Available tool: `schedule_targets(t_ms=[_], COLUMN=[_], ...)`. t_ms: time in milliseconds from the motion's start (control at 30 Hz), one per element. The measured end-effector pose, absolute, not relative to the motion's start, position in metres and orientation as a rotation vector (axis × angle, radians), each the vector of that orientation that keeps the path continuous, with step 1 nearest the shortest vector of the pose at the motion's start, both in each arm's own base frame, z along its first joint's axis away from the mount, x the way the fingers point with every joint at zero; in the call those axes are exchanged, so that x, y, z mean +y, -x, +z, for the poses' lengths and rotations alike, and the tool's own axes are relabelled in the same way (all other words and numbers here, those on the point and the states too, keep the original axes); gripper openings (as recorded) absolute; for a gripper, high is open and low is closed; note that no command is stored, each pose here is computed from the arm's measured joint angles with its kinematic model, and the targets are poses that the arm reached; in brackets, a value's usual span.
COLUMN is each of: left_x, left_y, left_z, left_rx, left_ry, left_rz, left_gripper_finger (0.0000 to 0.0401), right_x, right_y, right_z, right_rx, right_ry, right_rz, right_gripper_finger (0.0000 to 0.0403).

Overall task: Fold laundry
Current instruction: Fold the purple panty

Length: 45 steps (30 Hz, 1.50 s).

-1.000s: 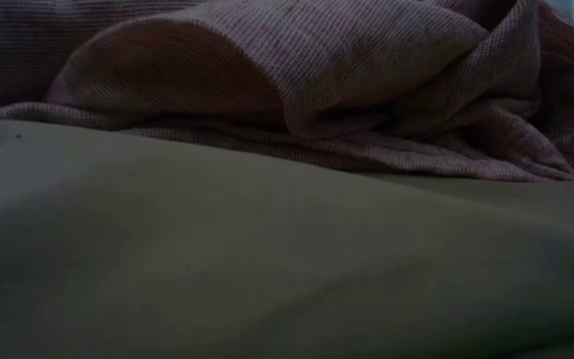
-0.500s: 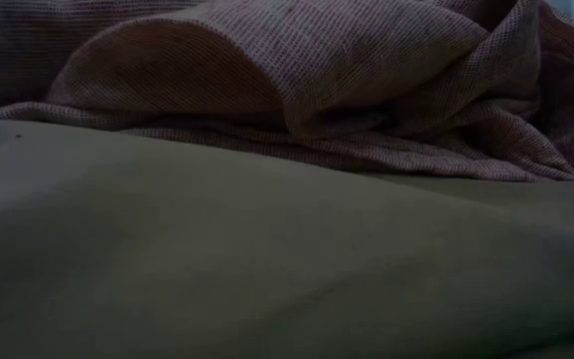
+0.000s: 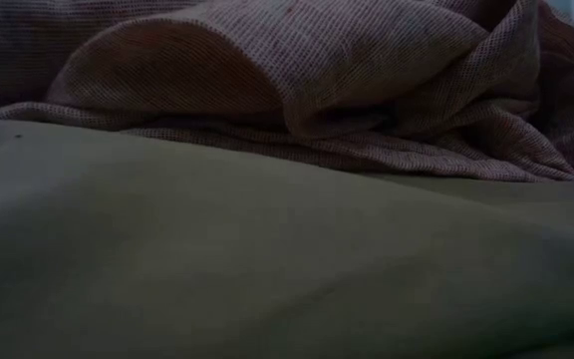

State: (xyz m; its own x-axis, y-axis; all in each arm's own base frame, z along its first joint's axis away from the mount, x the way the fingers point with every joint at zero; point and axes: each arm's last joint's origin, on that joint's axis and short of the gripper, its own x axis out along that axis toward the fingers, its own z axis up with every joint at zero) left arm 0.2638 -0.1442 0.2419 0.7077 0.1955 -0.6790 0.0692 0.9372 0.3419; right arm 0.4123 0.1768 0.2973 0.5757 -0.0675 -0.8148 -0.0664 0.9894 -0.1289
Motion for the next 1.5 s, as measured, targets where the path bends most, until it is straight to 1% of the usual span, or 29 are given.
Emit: schedule_targets(t_ms=[100,200,467,600,833,933,1133,1200,1500], left_x=[-0.14,-0.137,-0.131,-0.13,-0.136,-0.142,-0.158,-0.164,-0.182], left_y=[-0.266,-0.268,-0.271,-0.271,-0.267,-0.261,-0.253,-0.254,-0.265], left_z=[0.242,0.242,0.242,0.243,0.245,0.252,0.256,0.251,0.208], left_rx=[0.789,0.79,0.785,0.771,0.757,0.731,0.73,0.744,0.862], left_ry=[-0.353,-0.347,-0.34,-0.358,-0.358,-0.276,-0.026,-0.006,-0.079], left_rz=[0.086,0.097,0.128,0.169,0.155,0.126,0.02,0.006,0.022], left_gripper_finger=[0.0004,0.0014,0.0085,0.0105,0.0103,0.0102,0.0102,0.0102,0.0102], right_x=[0.177,0.177,0.176,0.173,0.172,0.171,0.171,0.171,0.171], right_y=[-0.414,-0.415,-0.414,-0.411,-0.408,-0.408,-0.408,-0.408,-0.408], right_z=[0.285,0.277,0.268,0.267,0.267,0.267,0.267,0.267,0.267], right_rx=[1.017,1.041,1.1,1.116,1.14,1.14,1.136,1.135,1.135], right_ry=[0.176,0.197,0.214,0.224,0.204,0.203,0.207,0.207,0.185], right_rz=[-0.012,-0.033,-0.065,-0.137,-0.169,-0.17,-0.175,-0.176,-0.19], right_gripper_finger=[0.015,0.015,0.015,0.015,0.015,0.015,0.015,0.015,0.015])
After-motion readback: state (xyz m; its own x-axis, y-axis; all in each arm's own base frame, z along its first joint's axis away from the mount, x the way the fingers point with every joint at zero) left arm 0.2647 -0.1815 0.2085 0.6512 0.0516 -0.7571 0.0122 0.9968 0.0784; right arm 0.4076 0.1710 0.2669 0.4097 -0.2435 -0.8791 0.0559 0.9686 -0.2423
